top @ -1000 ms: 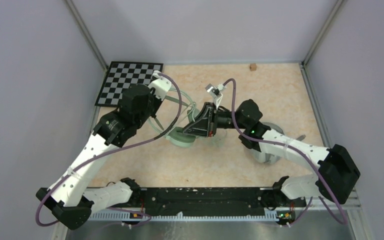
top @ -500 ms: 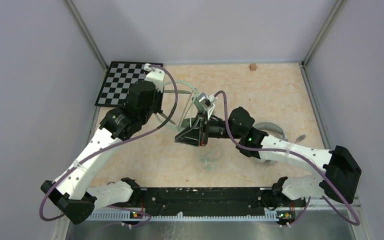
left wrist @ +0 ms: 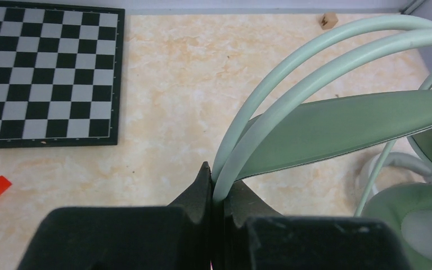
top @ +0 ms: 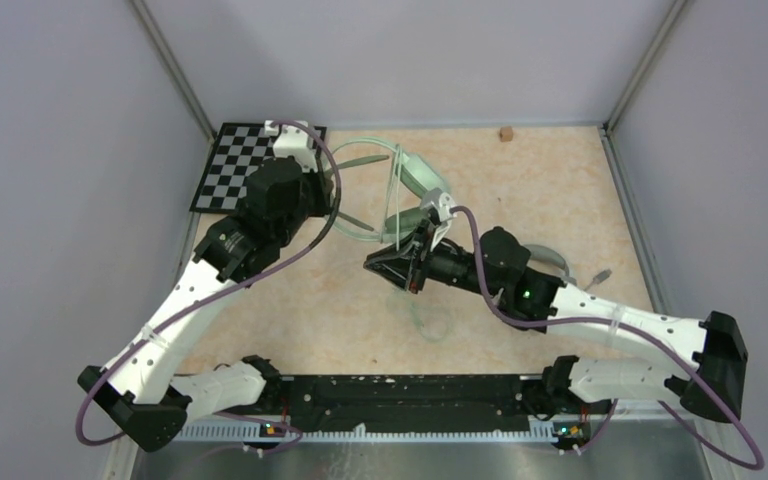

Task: Wrap the headphones
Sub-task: Wrap the headphones cable around the headphones.

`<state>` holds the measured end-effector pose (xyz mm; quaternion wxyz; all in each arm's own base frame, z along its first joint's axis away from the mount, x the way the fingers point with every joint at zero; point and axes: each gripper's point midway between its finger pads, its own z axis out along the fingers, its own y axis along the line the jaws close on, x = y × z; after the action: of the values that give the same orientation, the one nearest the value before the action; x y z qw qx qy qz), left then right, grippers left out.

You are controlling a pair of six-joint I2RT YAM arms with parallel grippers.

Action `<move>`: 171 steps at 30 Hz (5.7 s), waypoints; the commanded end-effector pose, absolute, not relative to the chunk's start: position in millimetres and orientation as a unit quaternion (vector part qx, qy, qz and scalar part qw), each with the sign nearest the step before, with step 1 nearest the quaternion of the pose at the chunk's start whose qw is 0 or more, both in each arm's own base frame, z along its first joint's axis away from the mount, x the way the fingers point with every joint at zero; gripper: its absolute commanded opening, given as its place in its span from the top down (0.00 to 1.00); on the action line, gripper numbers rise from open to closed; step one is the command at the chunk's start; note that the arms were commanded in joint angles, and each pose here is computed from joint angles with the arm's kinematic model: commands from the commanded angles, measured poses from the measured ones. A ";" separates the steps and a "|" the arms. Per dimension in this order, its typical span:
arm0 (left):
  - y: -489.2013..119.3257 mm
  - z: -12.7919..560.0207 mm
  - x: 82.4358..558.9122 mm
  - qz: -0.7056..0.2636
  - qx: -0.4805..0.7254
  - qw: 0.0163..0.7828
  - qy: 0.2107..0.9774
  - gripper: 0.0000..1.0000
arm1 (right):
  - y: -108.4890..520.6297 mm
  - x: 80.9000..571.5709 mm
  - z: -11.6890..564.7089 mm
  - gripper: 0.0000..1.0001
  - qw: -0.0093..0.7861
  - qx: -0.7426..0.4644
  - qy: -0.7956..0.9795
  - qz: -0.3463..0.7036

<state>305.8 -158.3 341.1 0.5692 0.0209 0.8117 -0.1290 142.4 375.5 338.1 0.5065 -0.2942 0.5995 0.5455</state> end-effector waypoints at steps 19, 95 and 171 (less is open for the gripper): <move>-192.0 467.5 282.9 -0.376 -0.061 0.633 0.673 1.00 | 364.2 146.7 291.1 0.82 0.631 -0.361 0.530 0.436; -177.1 328.3 276.4 -0.011 0.529 0.521 0.670 1.00 | 261.6 210.1 325.7 0.99 0.535 -0.238 0.615 0.529; -194.9 440.8 297.6 -0.281 -0.075 0.686 0.666 1.00 | 351.8 162.5 280.9 0.77 0.580 -0.290 0.578 0.496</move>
<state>303.2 -185.5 369.1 0.6426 0.0053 0.7514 -0.1501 157.6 351.9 283.2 0.5514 -0.2830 0.5878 0.5199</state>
